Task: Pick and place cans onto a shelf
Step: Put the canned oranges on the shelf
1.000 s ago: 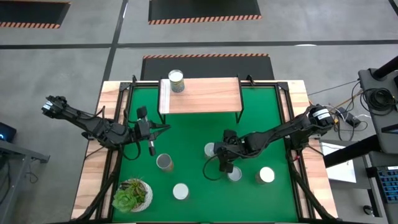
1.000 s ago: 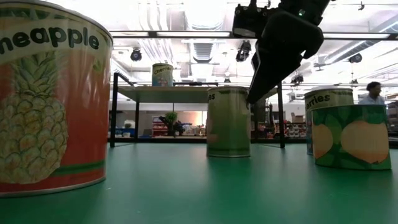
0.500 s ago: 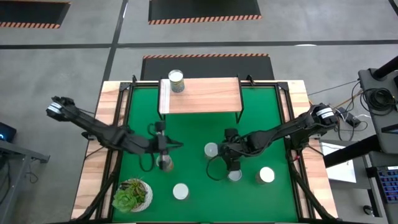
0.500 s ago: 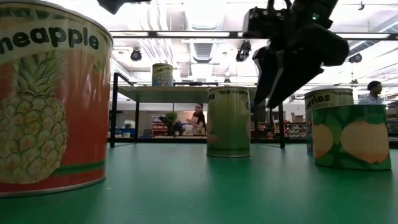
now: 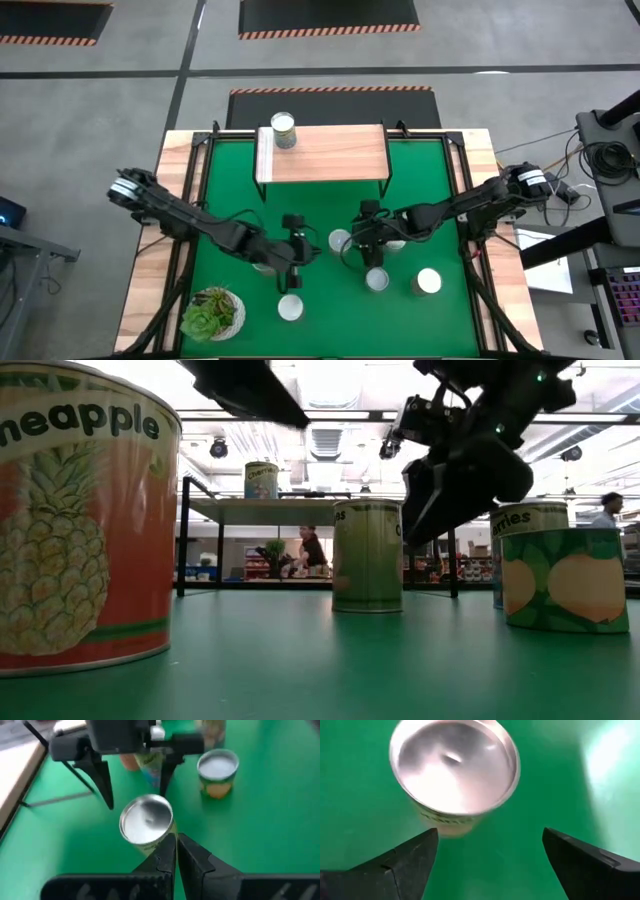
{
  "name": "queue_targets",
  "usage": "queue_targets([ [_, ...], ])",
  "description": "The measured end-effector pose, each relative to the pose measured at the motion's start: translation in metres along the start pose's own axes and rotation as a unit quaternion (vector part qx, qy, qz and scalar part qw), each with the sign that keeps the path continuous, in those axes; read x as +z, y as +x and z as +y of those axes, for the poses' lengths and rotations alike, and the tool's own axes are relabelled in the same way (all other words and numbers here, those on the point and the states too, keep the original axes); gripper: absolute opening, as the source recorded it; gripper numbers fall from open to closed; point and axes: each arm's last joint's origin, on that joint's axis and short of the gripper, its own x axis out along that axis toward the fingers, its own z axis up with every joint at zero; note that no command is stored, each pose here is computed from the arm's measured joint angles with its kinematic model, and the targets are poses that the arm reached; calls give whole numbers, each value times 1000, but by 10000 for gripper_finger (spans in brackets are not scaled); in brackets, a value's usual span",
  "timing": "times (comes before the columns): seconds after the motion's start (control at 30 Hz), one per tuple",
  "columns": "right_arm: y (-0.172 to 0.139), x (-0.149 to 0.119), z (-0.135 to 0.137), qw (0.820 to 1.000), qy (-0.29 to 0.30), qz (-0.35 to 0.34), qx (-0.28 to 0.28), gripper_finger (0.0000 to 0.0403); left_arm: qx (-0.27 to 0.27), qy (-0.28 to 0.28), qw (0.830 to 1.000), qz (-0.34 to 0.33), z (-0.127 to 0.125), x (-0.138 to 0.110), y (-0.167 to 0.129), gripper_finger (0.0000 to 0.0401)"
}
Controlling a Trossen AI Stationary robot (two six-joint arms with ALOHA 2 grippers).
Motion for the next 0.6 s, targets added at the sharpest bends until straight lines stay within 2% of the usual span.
queue_targets([
  [0.37,15,1,7,998,3,-41,57,339,-11,19,994,104,-3,0,49,0],
  [0.6,20,5,8,996,8,-67,61,337,1,1,993,116,5,-5,58,0],
])
